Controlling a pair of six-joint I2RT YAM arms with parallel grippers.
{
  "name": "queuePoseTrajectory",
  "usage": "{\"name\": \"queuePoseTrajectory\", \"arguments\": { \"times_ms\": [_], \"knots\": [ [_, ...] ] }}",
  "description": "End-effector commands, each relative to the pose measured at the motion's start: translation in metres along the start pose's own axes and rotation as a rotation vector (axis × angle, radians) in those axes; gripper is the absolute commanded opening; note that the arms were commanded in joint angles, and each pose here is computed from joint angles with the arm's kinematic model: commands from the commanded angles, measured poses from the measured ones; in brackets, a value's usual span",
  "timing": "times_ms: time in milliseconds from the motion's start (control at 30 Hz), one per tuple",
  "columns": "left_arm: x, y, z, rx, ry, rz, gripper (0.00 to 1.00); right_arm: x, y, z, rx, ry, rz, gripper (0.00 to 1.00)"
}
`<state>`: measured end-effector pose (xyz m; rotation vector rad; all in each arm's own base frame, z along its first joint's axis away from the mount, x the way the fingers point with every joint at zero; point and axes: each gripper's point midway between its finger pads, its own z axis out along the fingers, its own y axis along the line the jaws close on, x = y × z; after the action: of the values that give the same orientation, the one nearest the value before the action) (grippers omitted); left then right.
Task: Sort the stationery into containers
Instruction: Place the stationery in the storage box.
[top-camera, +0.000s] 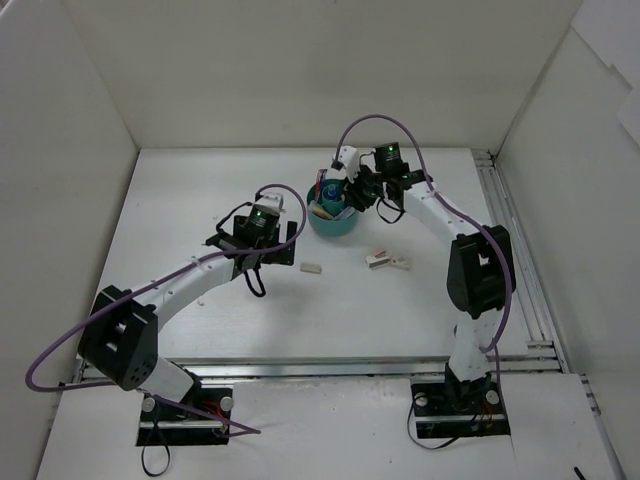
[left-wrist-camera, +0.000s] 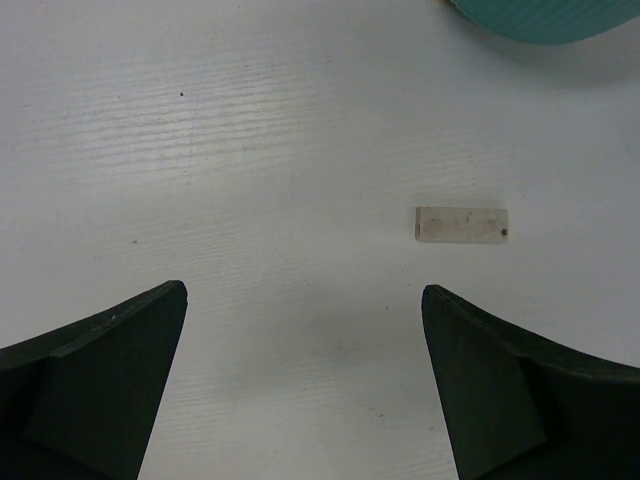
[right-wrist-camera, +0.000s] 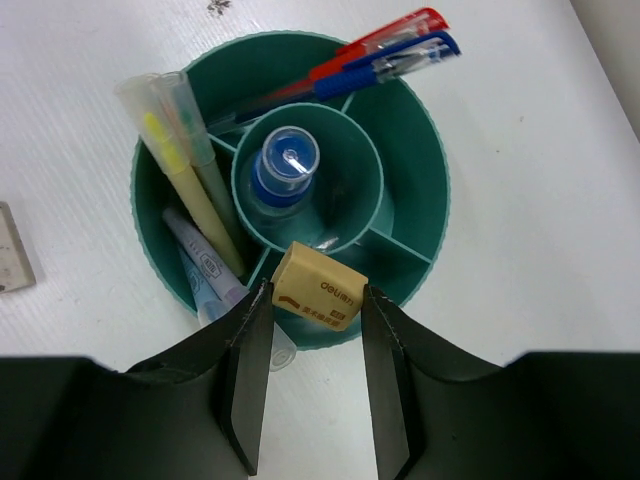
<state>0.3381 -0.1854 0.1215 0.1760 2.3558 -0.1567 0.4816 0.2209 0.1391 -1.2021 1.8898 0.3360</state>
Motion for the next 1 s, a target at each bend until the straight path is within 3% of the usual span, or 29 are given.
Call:
{"name": "queuePoseTrajectory", "arguments": {
  "times_ms": [0,333,500,667,767,833,967],
  "knots": [
    [-0.029,-0.009,-0.010,0.032,-0.066,-0.003,1.00,-0.020,-0.001,-0.003,0.000,-0.046,-0.029,0.25],
    [-0.027,-0.010,-0.010,0.037,-0.061,-0.011,1.00,-0.025,-0.006,-0.016,0.048,-0.043,0.007,0.39],
    [-0.027,-0.010,-0.013,0.044,-0.065,-0.011,1.00,-0.025,-0.005,-0.016,0.040,-0.046,0.028,0.61],
    [-0.027,-0.011,-0.013,0.046,-0.066,-0.014,1.00,-0.035,-0.006,-0.023,0.047,-0.070,0.027,0.65],
    [-0.027,-0.020,-0.011,0.060,-0.058,0.004,1.00,-0.049,-0.008,-0.034,0.063,-0.102,0.031,0.73],
    [-0.026,-0.025,-0.007,0.064,-0.052,0.012,1.00,-0.066,-0.014,-0.048,0.099,-0.137,0.064,0.98],
    [-0.024,-0.049,0.001,0.112,-0.054,0.042,1.00,-0.097,-0.031,-0.086,0.237,-0.238,0.139,0.98]
  ]
}}
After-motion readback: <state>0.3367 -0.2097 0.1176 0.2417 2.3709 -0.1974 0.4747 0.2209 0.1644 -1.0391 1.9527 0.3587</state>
